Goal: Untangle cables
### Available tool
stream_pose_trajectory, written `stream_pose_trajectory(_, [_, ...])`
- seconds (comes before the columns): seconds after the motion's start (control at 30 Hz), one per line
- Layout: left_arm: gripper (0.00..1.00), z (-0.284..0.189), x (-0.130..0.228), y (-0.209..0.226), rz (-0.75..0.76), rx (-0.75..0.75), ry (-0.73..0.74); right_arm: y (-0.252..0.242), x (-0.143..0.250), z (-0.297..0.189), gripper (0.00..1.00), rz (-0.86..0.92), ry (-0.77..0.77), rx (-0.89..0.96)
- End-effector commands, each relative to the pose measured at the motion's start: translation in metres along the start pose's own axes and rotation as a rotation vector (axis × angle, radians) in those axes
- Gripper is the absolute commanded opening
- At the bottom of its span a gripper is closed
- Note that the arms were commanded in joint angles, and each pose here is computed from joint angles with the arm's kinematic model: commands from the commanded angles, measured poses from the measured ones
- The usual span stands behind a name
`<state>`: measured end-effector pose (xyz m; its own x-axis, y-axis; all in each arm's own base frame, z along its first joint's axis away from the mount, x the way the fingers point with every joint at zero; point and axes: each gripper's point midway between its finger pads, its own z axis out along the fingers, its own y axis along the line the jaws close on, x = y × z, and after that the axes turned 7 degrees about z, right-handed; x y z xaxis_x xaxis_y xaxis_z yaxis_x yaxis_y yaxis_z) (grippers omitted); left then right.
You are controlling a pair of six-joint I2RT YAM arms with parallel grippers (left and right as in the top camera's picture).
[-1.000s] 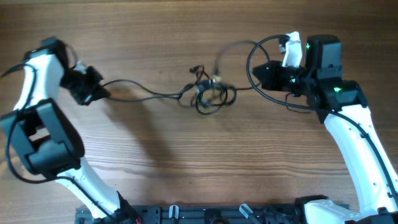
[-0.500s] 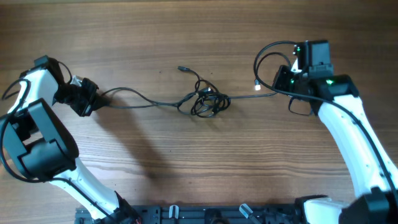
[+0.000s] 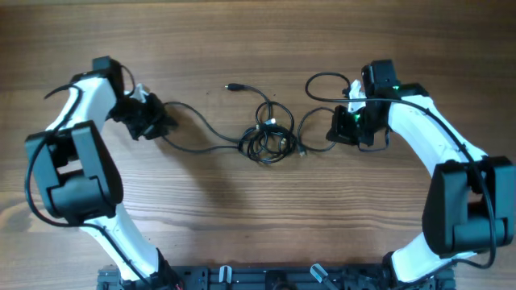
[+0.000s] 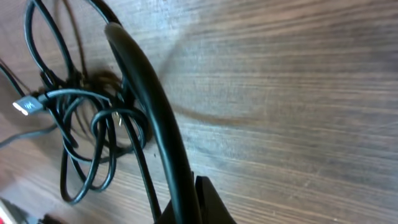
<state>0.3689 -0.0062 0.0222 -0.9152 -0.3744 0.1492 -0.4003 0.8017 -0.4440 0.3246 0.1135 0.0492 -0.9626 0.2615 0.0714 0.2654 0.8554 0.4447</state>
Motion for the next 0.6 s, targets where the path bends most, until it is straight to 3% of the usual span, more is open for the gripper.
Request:
stream_pose_trajectory(0.0, [0.46, 0.000, 0.007, -0.017, 0.086, 0.000, 0.008, 0.014, -0.006, -0.015, 0.07, -0.055, -0.020, -0.041])
stream_pose_trajectory(0.07, [0.54, -0.011, 0.011, -0.043, 0.201, 0.112, 0.016, 0.029, -0.012, -0.036, 0.19, -0.080, -0.053, -0.056])
stream_pose_trajectory(0.13, [0.71, -0.026, 0.017, -0.065, 0.273, 0.210, 0.010, 0.035, -0.012, -0.049, 0.38, -0.098, -0.058, -0.058])
stream_pose_trajectory(0.2, [0.84, -0.038, 0.023, -0.074, 0.285, 0.237, 0.000, 0.037, -0.007, -0.047, 0.68, -0.101, -0.042, -0.055])
stream_pose_trajectory(0.23, [0.89, -0.042, 0.028, -0.076, 0.283, 0.237, 0.005, 0.038, -0.003, -0.045, 0.73, -0.106, -0.027, -0.050])
stream_pose_trajectory(0.37, [0.87, -0.040, 0.039, -0.077, 0.275, 0.227, 0.042, 0.053, 0.011, -0.035, 0.73, -0.159, 0.005, -0.047])
stream_pose_trajectory(0.57, [0.75, -0.026, 0.051, -0.092, 0.331, 0.186, 0.075, 0.070, 0.020, -0.019, 0.73, -0.219, -0.034, 0.042])
